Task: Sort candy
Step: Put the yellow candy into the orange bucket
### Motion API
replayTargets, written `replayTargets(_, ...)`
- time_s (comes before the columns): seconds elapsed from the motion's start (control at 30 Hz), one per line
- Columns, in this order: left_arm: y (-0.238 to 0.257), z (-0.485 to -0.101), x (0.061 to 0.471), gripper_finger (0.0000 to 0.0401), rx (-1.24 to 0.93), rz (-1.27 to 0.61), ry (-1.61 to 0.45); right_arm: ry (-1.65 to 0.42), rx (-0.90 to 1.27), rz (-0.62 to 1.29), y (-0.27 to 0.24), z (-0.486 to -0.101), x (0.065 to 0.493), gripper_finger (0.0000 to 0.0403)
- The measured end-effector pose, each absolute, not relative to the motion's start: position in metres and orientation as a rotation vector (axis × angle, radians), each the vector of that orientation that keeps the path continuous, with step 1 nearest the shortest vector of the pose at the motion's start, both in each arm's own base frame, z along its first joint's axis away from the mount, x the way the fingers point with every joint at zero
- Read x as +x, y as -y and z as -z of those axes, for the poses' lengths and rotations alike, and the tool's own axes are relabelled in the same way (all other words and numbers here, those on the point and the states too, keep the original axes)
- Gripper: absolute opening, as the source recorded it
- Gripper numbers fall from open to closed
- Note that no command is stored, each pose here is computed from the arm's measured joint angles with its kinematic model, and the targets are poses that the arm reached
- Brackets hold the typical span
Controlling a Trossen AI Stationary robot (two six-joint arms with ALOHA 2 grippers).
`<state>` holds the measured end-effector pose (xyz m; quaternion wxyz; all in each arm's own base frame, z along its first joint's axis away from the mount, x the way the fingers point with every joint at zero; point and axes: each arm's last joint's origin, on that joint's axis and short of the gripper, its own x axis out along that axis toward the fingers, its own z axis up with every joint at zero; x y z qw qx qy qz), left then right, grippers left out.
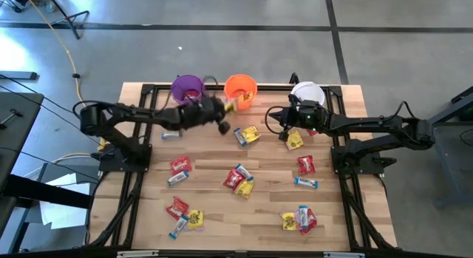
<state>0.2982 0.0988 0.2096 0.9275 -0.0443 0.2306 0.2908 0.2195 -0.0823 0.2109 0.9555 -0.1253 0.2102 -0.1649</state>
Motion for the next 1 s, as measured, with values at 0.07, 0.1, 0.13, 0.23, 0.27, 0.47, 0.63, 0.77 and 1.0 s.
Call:
replayTargets(0.07, -0.118, -0.215, 0.295, 0.0, -0.081, -0.618, -0.407, -0.424, -0.255, 0.335, 0.082, -0.211, 0.22, 0.0)
replayTargets(0.1, -0.128, -0.216, 0.294, 0.0, -0.075, -0.624, -0.376, -0.415, -0.254, 0.337, 0.082, -0.212, 0.22, 0.0)
replayTargets(0.13, -0.137, -0.217, 0.293, 0.0, -0.072, -0.624, -0.347, -0.396, -0.256, 0.341, 0.083, -0.214, 0.221, 0.0)
replayTargets(0.23, -0.161, -0.218, 0.289, 0.0, -0.091, -0.592, -0.28, -0.316, -0.261, 0.357, 0.083, -0.221, 0.223, 0.0)
replayTargets(0.27, -0.169, -0.219, 0.288, 0.0, -0.101, -0.572, -0.277, -0.288, -0.265, 0.362, 0.084, -0.224, 0.223, 0.0)
replayTargets(0.47, -0.207, -0.234, 0.298, 0.0, -0.055, -0.494, -0.345, -0.23, -0.285, 0.373, 0.085, -0.235, 0.226, 0.0)
replayTargets(0.63, -0.229, -0.235, 0.316, 0.0, -0.022, -0.443, -0.554, -0.226, -0.292, 0.385, 0.086, -0.237, 0.227, 0.0)
replayTargets(0.77, -0.236, -0.231, 0.326, 0.0, -0.015, -0.414, -0.675, -0.246, -0.29, 0.381, 0.086, -0.235, 0.226, 0.0)
replayTargets(1.0, -0.239, -0.231, 0.336, 0.0, -0.032, -0.38, -0.772, -0.291, -0.28, 0.373, 0.086, -0.23, 0.226, 0.0)
